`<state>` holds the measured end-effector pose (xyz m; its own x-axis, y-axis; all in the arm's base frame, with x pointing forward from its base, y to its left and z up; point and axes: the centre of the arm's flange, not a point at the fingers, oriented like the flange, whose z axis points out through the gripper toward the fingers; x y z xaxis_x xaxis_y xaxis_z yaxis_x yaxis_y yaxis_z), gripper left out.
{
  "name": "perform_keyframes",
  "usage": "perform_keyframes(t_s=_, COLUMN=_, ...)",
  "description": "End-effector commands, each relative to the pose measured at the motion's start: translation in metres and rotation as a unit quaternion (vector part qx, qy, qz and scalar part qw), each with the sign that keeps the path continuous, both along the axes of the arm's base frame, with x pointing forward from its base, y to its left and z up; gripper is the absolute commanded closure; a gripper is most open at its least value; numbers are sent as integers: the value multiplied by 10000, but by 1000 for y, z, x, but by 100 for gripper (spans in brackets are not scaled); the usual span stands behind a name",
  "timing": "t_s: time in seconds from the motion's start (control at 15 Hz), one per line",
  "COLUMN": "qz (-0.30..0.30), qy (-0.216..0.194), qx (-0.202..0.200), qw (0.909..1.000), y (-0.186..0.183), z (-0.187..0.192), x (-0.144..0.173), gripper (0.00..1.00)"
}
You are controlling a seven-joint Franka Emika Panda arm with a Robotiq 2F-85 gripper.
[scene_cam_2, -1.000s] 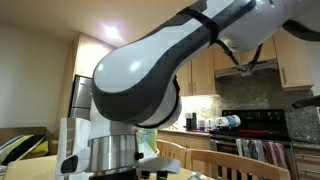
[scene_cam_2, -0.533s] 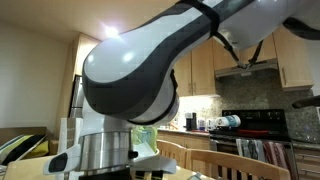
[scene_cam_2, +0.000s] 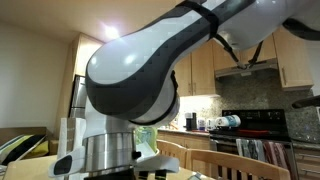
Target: Slide the wooden bowl forward then unfold the towel
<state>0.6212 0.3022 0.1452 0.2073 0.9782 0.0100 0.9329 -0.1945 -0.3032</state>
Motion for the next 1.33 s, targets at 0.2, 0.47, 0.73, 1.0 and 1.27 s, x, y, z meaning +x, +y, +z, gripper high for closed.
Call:
perform_keyframes(t_s=0.2, qz=-132, qy=40, qx=-40, qw=9999, y=-17, z=-5, x=4, gripper=0)
perform_keyframes(t_s=0.47, qz=-27, qy=84, qx=-53, qw=9999, y=-12, z=-9, x=0, gripper=0)
perform_keyframes(t_s=0.73, qz=342, qy=361, qx=67, qw=9987, y=1, z=-16, x=-11, gripper=0)
perform_keyframes(t_s=1.0, qz=535, qy=533, qx=147, qw=9970, y=9, z=-21, x=-20, gripper=0)
perform_keyframes(t_s=1.27, qz=670, qy=622, qx=187, qw=9956, y=11, z=-21, x=-24, gripper=0)
